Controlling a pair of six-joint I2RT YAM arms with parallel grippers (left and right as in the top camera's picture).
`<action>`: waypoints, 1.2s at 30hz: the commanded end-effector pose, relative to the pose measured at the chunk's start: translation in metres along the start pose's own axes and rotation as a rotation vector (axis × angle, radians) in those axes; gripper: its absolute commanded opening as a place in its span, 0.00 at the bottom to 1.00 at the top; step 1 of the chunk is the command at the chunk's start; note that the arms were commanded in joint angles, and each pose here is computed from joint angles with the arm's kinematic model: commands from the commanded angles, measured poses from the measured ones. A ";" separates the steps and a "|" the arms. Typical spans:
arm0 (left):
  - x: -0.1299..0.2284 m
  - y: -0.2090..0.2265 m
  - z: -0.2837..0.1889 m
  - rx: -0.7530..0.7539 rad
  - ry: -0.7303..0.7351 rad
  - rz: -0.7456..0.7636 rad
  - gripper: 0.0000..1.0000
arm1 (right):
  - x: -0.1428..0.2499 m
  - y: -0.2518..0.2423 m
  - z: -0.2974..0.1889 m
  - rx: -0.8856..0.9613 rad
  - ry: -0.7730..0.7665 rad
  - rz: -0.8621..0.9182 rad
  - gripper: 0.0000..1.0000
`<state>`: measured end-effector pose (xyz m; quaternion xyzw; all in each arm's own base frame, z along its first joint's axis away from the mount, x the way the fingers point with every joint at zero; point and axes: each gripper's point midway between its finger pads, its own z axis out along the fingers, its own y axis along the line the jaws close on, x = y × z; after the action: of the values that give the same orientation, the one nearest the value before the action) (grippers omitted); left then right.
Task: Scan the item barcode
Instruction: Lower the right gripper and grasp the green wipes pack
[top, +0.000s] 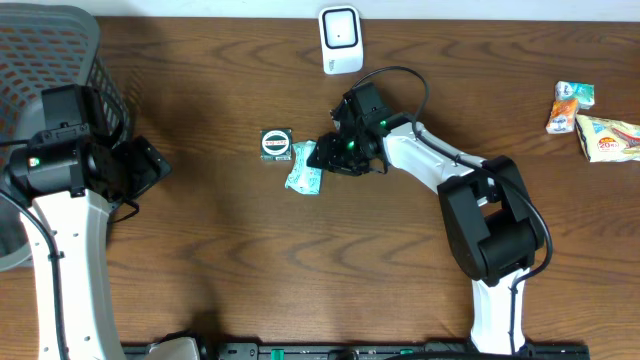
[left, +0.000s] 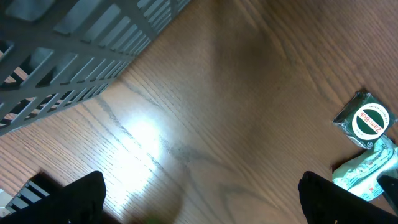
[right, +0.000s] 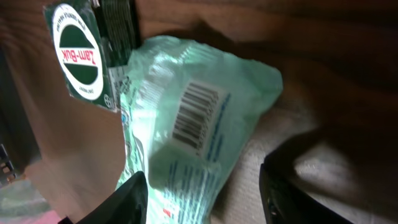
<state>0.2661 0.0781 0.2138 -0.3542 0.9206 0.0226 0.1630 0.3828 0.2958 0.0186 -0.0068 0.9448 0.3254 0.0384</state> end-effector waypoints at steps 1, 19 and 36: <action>0.000 0.004 -0.001 -0.017 -0.006 -0.009 0.98 | 0.012 -0.005 0.017 0.008 0.042 0.006 0.50; 0.000 0.004 -0.001 -0.017 -0.006 -0.009 0.98 | 0.024 0.006 0.034 -0.020 0.075 -0.027 0.39; 0.000 0.004 -0.001 -0.017 -0.006 -0.009 0.98 | 0.030 0.021 0.033 -0.100 0.103 -0.173 0.01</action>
<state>0.2660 0.0782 0.2138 -0.3544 0.9205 0.0226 0.1630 0.3624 0.3314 0.0121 -0.0737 0.9310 0.3563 0.0282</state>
